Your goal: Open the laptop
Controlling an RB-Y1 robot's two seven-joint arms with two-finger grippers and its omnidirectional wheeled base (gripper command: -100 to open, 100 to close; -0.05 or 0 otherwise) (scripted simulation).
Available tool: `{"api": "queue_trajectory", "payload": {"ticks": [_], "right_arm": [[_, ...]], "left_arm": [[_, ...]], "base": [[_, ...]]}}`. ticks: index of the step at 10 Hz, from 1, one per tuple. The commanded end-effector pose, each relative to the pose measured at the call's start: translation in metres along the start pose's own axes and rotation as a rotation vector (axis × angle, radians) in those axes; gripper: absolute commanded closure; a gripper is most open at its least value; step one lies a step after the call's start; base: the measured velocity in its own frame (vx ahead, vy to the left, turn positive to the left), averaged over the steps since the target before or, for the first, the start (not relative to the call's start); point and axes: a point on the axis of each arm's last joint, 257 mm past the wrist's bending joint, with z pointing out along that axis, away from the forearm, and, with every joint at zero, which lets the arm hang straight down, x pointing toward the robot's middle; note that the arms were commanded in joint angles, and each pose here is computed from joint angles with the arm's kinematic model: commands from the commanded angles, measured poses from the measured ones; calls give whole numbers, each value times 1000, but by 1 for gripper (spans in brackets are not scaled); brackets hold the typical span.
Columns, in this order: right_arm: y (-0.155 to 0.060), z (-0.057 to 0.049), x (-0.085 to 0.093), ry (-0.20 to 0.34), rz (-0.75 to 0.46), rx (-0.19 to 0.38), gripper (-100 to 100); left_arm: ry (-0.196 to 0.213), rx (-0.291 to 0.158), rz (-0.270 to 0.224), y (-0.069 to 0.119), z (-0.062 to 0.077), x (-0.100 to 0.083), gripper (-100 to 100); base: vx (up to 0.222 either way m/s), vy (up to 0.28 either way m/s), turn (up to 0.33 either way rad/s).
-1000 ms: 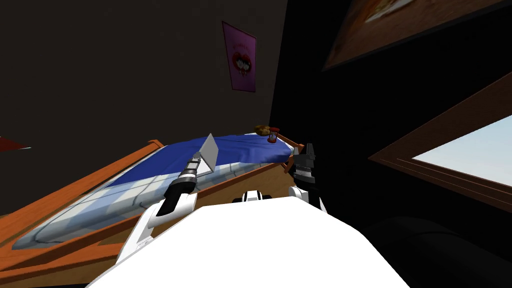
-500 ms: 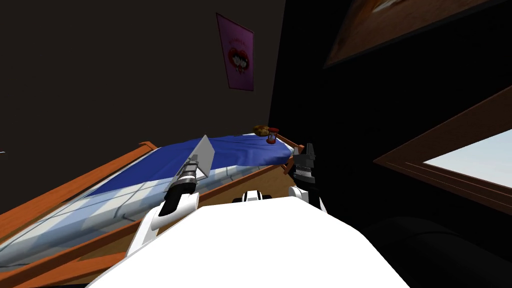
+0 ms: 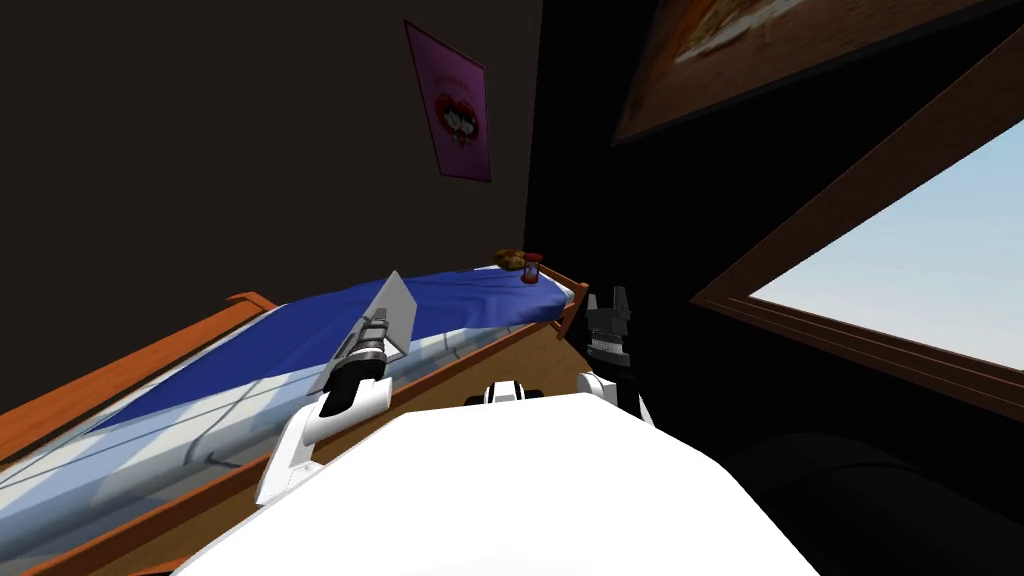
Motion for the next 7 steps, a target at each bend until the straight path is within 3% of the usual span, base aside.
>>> {"api": "queue_trajectory", "payload": {"ticks": [1, 2, 5, 6, 7], "right_arm": [[0, 0, 0, 0, 0, 0, 0], [0, 0, 0, 0, 0, 0, 0], [0, 0, 0, 0, -1, 0, 0], [0, 0, 0, 0, 0, 0, 0], [0, 0, 0, 0, -1, 0, 0]], "left_arm": [[-45, -38, 17, 17, 19, -18, -100], [-53, -29, 7, 12, 25, -20, -100], [-110, -76, 17, 33, 46, -46, -100], [-114, -68, 10, 28, 49, -47, -100], [-141, -96, 13, 41, 57, -60, -100]], "base": [[-101, -30, -197], [-88, -12, -94], [-92, -17, -201], [-80, -16, -108], [-96, -27, -214]]}}
